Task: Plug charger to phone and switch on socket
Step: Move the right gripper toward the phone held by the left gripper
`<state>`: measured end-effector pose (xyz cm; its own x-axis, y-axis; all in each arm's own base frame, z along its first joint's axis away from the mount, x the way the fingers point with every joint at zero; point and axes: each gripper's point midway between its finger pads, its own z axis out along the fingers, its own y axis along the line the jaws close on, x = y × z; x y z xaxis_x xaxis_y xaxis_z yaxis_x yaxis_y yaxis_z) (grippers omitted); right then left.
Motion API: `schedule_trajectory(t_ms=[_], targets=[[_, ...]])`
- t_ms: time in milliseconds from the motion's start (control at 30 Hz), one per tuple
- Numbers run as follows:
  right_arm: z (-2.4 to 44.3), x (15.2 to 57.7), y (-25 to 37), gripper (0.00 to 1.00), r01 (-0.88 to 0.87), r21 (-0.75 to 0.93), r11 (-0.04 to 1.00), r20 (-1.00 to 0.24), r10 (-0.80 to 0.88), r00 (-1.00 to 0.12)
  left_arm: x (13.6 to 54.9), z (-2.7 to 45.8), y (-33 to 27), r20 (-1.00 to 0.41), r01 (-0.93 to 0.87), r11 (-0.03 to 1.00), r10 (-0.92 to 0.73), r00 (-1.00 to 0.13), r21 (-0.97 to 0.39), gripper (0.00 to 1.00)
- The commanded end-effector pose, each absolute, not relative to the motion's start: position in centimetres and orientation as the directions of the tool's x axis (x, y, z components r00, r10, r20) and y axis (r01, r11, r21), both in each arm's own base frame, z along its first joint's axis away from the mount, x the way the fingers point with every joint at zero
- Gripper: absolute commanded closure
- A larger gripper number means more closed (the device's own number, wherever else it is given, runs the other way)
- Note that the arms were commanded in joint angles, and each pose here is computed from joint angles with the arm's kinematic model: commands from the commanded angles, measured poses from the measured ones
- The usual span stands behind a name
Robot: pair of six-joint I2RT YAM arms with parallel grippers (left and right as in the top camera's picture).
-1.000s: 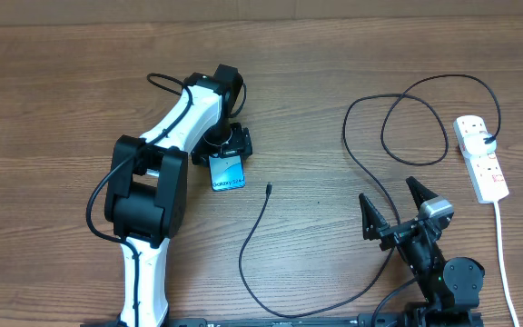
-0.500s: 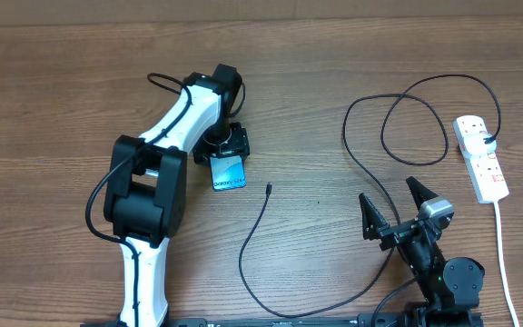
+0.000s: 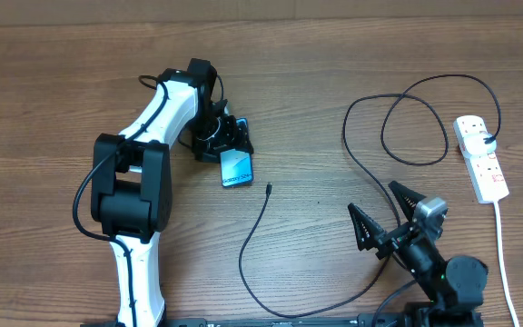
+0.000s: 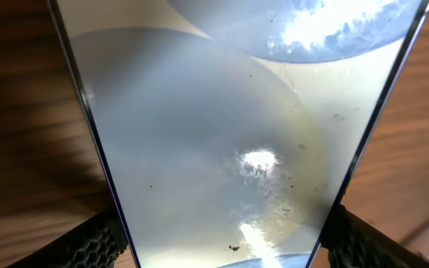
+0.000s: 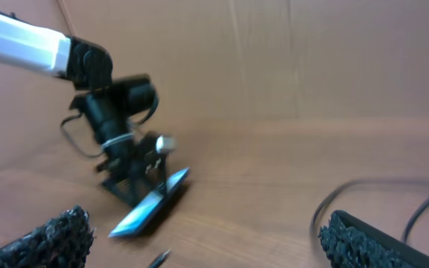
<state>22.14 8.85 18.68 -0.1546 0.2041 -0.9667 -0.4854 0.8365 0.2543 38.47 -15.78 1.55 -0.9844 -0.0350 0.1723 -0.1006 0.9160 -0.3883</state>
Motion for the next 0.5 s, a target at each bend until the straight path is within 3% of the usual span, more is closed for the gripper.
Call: schedule_trajectory(t_ms=[0, 67, 200, 333, 467], targets=[[25.4, 21.3, 9.4, 0.00, -0.513, 0.296, 0.806, -0.955, 0.247, -0.163, 37.6, 1.0, -17.7, 0.198, -0.058, 0.867, 0.048, -0.979, -0.496, 0.23], [27.9, 21.6, 9.4, 0.00, -0.500, 0.319, 0.806, -0.947, 0.246, -0.207, 37.7, 1.0, -17.8, 0.197, -0.057, 0.864, 0.049, -0.979, -0.500, 0.22], [31.1, 23.4, 9.5, 0.00, -0.423, 0.407, 0.810, -0.883, 0.231, -0.408, 37.8, 1.2, -18.2, 0.193, -0.056, 0.850, 0.054, -0.980, -0.524, 0.21], [31.5, 26.1, 10.0, 0.00, -0.349, 0.482, 0.804, -0.770, 0.198, -0.607, 38.1, 1.3, -18.4, 0.178, -0.051, 0.843, 0.054, -0.983, -0.536, 0.21], [31.2, 28.9, 12.0, 0.00, -0.368, 0.586, 0.722, -0.669, 0.174, -0.723, 38.5, 1.3, -18.5, 0.162, -0.044, 0.841, 0.053, -0.985, -0.540, 0.21]])
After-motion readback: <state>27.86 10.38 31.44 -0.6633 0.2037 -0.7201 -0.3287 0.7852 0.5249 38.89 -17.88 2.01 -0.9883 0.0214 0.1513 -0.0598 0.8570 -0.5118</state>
